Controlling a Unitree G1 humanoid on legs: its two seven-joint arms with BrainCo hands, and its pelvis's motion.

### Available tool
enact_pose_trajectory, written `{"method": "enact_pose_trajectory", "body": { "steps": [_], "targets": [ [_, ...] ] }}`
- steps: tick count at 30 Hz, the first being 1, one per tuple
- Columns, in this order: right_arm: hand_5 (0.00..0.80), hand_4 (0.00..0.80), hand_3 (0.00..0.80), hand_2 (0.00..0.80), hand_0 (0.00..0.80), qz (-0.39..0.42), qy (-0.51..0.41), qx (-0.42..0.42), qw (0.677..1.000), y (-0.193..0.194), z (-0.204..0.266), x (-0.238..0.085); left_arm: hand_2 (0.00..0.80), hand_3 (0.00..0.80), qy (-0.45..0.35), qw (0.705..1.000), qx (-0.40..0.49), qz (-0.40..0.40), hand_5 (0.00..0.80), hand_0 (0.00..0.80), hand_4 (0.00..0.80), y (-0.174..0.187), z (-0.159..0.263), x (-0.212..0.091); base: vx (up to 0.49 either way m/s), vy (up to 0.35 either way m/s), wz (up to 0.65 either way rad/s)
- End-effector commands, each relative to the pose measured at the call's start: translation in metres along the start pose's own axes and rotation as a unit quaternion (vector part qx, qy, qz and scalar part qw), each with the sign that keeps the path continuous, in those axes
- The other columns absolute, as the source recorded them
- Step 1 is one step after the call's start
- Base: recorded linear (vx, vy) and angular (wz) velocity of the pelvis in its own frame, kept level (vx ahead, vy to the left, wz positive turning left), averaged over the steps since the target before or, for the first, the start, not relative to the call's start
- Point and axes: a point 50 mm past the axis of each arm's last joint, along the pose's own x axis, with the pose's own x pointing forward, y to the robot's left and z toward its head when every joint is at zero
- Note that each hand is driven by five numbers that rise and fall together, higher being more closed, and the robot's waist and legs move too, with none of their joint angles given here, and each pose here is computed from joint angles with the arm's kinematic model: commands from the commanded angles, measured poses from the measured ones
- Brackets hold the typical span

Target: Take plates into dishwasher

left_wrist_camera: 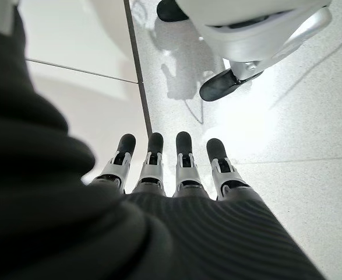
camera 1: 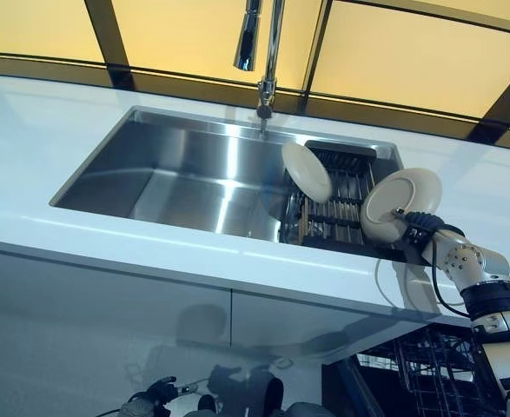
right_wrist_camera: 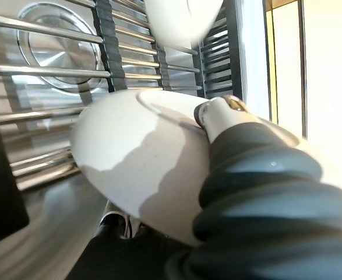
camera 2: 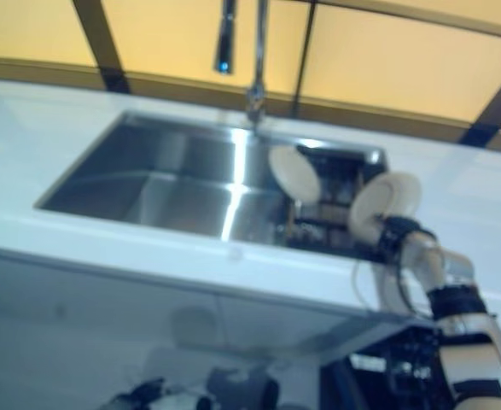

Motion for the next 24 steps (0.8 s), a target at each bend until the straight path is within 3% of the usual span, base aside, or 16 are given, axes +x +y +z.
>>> {"method": "enact_pose_trajectory", "body": {
  "steps": [1,4,13,24],
  "targets": [
    [0.703,0.703,0.703,0.703,0.703,-0.009,-0.083,0.007,0.997,0.013,0.044,-0.004,0.000,0.000,-0.025,1.000,0.018,0.003,0.000,0.000,0.000,0.004,0.021,0.003,0.000,0.000,0.00],
    [0.800,0.800,0.800,0.800,0.800,-0.016,-0.095,-0.004,0.995,0.012,0.046,-0.004,0.000,0.000,-0.025,1.000,0.015,0.002,0.000,0.000,0.000,0.004,0.022,0.003,0.000,0.000,0.00],
    [0.800,0.800,0.800,0.800,0.800,-0.042,-0.157,-0.068,0.984,0.013,0.060,-0.011,0.000,0.000,-0.024,1.000,0.014,-0.001,0.000,0.000,0.000,0.000,0.020,0.003,0.000,0.000,0.00],
    [0.800,0.800,0.800,0.800,0.800,-0.049,-0.288,-0.139,0.946,0.029,0.083,-0.032,0.000,0.000,-0.027,1.000,0.011,-0.003,0.000,0.000,0.000,-0.002,0.021,0.003,0.000,0.000,0.00]
  ]
}}
